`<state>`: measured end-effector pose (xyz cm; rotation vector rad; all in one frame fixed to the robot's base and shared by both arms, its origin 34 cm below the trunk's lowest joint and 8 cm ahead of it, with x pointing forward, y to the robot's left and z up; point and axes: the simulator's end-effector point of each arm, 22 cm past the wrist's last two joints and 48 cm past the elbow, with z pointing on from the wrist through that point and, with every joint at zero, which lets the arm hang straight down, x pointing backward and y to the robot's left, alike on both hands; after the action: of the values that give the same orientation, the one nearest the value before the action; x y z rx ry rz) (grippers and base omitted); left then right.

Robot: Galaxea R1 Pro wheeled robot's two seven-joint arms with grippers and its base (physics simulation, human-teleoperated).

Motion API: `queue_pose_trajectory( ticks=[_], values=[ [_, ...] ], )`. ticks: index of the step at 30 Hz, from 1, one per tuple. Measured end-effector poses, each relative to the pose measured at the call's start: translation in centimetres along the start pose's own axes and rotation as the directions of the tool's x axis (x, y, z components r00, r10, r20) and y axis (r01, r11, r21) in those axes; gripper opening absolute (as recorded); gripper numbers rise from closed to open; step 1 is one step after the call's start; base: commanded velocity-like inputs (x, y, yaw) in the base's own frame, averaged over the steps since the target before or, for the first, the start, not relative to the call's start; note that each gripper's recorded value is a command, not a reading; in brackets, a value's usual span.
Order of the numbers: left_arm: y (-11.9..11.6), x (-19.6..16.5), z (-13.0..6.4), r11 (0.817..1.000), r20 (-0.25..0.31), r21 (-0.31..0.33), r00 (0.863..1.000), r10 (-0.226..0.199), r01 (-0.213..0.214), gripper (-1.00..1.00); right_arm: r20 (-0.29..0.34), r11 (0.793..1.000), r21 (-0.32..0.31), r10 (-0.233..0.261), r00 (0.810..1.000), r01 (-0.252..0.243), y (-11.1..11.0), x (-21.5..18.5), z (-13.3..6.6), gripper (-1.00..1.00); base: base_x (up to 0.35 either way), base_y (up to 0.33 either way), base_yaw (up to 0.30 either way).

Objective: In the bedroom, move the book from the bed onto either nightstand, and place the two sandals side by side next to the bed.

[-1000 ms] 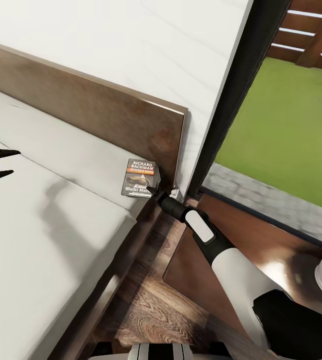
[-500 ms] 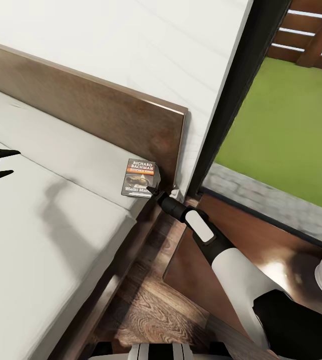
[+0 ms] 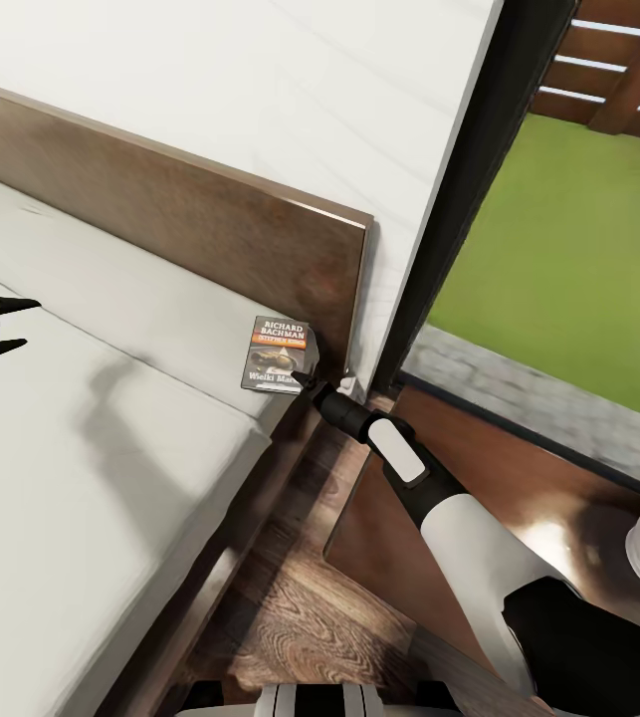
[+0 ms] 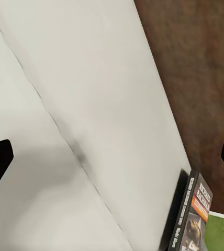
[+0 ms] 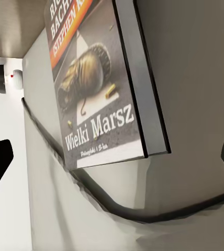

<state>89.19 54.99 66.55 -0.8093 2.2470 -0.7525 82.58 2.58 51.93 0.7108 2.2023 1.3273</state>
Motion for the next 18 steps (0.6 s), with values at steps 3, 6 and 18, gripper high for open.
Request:
queue_pose_trajectory(
  ticks=[3, 6, 18],
  values=[
    [0.01, 0.0, -0.01, 1.0, 0.0, 0.0, 1.0, 0.0, 0.0, 1.0, 0.0, 1.0, 0.0, 0.0, 1.0, 0.0, 0.0, 0.0, 0.0, 1.0, 0.0, 0.0, 0.0],
    [0.03, -0.03, -0.04, 1.0, 0.001, -0.001, 1.0, 0.0, 0.0, 1.0, 0.0, 1.0, 0.0, 0.0, 1.0, 0.0, 0.0, 0.0, 0.0, 1.0, 0.0, 0.0, 0.0],
    [0.05, -0.05, -0.06, 1.0, 0.001, -0.001, 1.0, 0.001, -0.001, 1.0, 0.0, 1.0, 0.0, 0.0, 1.0, 0.0, 0.0, 0.01, 0.0, 1.0, 0.0, 0.0, 0.0]
  ],
)
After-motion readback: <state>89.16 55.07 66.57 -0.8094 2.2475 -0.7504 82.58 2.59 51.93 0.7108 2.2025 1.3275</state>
